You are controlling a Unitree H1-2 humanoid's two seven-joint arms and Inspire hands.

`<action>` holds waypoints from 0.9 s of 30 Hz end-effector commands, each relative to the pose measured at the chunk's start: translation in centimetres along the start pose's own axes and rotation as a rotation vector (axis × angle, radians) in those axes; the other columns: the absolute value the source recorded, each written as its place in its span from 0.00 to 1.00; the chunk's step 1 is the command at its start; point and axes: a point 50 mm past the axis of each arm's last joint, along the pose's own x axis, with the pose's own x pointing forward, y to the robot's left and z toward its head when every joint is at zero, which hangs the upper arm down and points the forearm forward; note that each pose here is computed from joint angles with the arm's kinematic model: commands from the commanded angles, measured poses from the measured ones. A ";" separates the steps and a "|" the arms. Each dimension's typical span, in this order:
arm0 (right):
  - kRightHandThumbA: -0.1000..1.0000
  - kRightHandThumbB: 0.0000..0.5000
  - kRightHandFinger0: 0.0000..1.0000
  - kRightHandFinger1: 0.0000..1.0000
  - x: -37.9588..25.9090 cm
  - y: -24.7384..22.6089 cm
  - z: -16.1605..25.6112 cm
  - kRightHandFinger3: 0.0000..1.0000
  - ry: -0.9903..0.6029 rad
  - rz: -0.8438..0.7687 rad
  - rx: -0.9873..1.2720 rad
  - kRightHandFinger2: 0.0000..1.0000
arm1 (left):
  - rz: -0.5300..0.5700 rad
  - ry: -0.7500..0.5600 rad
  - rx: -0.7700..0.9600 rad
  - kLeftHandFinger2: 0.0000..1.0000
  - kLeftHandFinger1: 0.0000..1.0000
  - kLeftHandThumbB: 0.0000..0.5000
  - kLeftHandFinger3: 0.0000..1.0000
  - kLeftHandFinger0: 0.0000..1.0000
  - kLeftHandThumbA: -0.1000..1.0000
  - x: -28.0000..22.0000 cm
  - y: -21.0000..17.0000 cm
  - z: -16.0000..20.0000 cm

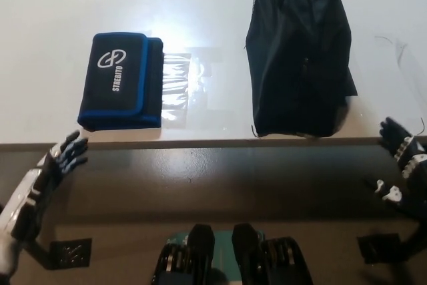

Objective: Use both hands to pick up the lunch bag on the right hand side and smoothly move it near the note book on the left hand side

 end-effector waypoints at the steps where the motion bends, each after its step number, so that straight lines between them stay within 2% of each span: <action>1: 1.00 0.78 1.00 1.00 1.9 -1.2 2.7 1.00 -0.141 -0.022 0.024 1.00 | -0.009 -0.075 0.009 1.00 1.00 0.87 1.00 1.00 1.00 2.2 0.6 2.2; 3: 1.00 0.79 1.00 1.00 2.2 -1.7 3.1 1.00 -0.146 -0.040 0.031 1.00 | -0.008 -0.087 0.012 1.00 1.00 0.96 1.00 1.00 1.00 3.4 0.4 2.9; 9: 1.00 0.73 1.00 1.00 3.4 -2.4 3.7 1.00 -0.185 -0.062 0.080 1.00 | -0.019 -0.120 0.100 1.00 1.00 0.92 1.00 1.00 1.00 5.9 -0.1 4.0; 11: 1.00 0.77 1.00 1.00 4.1 -2.8 4.0 1.00 -0.189 -0.067 0.084 1.00 | -0.043 -0.127 0.055 1.00 1.00 0.91 1.00 1.00 1.00 7.4 -0.5 4.5; 15: 1.00 0.77 1.00 1.00 5.2 -3.2 4.7 1.00 -0.213 -0.077 0.130 1.00 | -0.061 -0.143 0.045 1.00 1.00 0.91 1.00 1.00 1.00 9.9 -1.3 5.7; 18: 1.00 0.75 1.00 1.00 6.5 -3.4 5.4 1.00 -0.232 -0.063 0.143 1.00 | -0.082 -0.148 0.055 1.00 1.00 0.87 1.00 1.00 1.00 12.0 -1.8 6.7; 27: 1.00 0.84 1.00 1.00 10.9 -4.1 7.1 1.00 -0.276 -0.030 0.228 1.00 | -0.092 -0.157 0.038 1.00 1.00 0.97 1.00 1.00 1.00 19.1 -2.4 8.4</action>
